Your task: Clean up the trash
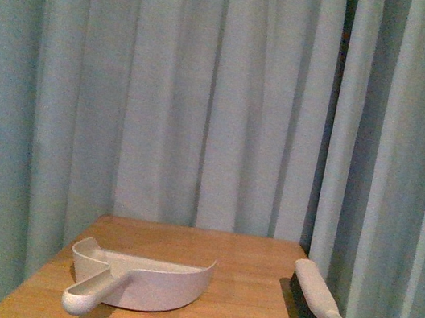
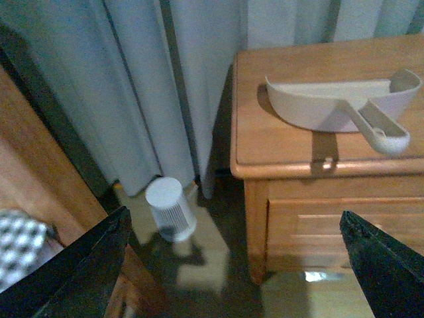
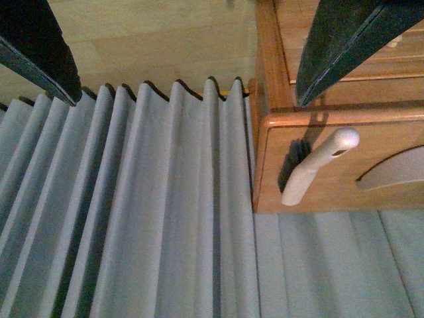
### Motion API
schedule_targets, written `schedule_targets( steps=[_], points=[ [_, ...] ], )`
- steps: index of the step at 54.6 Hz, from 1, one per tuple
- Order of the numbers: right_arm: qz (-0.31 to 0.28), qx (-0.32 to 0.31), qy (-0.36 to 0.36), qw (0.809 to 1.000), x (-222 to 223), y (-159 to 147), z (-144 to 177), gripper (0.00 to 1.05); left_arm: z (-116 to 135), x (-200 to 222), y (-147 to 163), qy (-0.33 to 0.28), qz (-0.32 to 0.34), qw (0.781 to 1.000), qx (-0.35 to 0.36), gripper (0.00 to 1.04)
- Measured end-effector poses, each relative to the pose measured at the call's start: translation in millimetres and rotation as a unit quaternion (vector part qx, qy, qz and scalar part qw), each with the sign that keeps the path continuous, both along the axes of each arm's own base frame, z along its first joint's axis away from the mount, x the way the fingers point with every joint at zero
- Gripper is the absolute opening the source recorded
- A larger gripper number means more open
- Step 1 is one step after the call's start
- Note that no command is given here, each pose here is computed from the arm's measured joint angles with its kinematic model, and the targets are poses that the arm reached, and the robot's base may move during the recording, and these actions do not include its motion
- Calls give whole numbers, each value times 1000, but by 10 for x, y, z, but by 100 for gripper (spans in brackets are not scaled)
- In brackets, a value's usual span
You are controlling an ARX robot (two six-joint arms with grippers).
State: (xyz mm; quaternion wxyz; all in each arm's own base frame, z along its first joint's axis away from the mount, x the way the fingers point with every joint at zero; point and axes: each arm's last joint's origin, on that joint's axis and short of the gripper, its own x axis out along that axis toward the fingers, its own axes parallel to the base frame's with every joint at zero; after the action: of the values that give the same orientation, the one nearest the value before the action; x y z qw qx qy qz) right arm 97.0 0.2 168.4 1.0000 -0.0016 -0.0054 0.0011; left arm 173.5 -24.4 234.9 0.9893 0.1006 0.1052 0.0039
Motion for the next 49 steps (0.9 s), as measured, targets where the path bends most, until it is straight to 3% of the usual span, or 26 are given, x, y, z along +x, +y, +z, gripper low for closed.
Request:
schedule_targets(
  steps=[7,20,30,38,49],
  points=[
    [0,0,0,1000,0,0,0,97,199,555,-341,66,-32,996,60,97],
    [0,0,0,1000,0,0,0,97,380,1316,-830,131,-36,987,83,97],
    [0,0,0,1000,0,0,0,97,356,1599,-1061,172,-30,981,82,97],
    [0,0,0,1000,0,0,0,97,325,1797,-1302,239,-36,969,49,97],
    [0,0,0,1000,0,0,0,97,246,1959,-1414,266,-33,963,21,97]
  ],
)
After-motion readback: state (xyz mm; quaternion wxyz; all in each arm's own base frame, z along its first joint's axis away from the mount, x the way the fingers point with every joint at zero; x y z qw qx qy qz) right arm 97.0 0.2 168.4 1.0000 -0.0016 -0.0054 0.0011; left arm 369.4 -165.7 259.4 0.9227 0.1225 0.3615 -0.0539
